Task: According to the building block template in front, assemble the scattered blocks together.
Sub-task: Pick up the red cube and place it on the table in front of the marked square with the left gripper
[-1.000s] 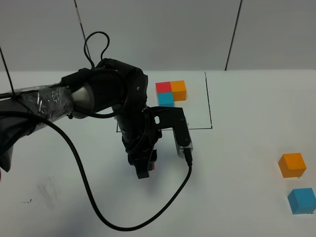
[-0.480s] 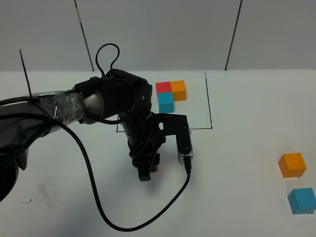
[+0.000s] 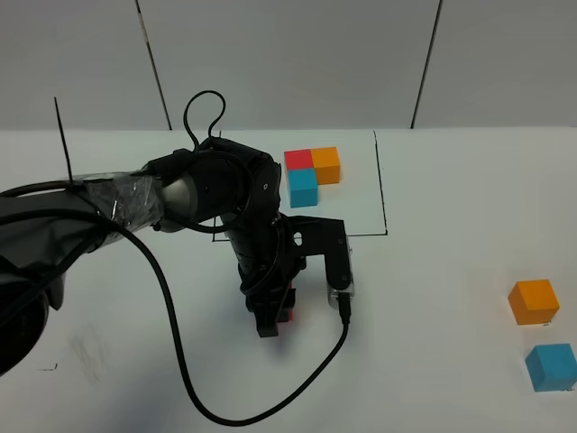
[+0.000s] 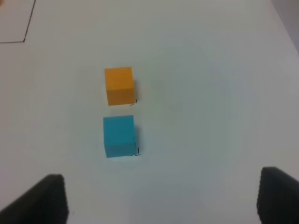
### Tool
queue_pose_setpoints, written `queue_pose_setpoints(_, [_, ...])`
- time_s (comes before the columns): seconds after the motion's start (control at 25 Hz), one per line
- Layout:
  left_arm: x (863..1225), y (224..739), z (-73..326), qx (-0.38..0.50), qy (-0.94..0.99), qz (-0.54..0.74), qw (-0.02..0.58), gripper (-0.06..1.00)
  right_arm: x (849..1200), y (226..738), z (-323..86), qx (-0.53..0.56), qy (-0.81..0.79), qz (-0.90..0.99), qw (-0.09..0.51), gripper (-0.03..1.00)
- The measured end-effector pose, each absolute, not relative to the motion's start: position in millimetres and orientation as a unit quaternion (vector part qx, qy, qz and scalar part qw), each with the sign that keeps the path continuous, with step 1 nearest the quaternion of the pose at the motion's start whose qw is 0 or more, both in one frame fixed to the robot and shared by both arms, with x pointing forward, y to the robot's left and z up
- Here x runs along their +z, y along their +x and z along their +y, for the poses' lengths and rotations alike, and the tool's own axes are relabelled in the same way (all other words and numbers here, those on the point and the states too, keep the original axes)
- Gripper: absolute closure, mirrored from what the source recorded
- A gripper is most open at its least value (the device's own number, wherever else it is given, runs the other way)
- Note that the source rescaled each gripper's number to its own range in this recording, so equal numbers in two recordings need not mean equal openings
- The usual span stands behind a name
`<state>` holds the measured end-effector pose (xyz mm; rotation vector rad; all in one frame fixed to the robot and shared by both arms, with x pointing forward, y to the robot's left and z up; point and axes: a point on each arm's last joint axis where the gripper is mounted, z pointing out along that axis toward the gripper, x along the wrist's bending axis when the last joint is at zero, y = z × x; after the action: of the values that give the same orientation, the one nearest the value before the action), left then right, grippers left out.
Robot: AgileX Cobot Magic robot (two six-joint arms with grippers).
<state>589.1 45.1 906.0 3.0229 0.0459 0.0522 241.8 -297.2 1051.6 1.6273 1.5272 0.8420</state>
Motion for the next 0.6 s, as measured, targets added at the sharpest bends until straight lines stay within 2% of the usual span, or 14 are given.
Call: queue_pose_setpoints(0.6, [888, 591, 44, 0.011, 0.998, 0.014, 0.054, 0.94, 1052, 242, -297, 0.328, 0.634, 0.595, 0.369, 0.29])
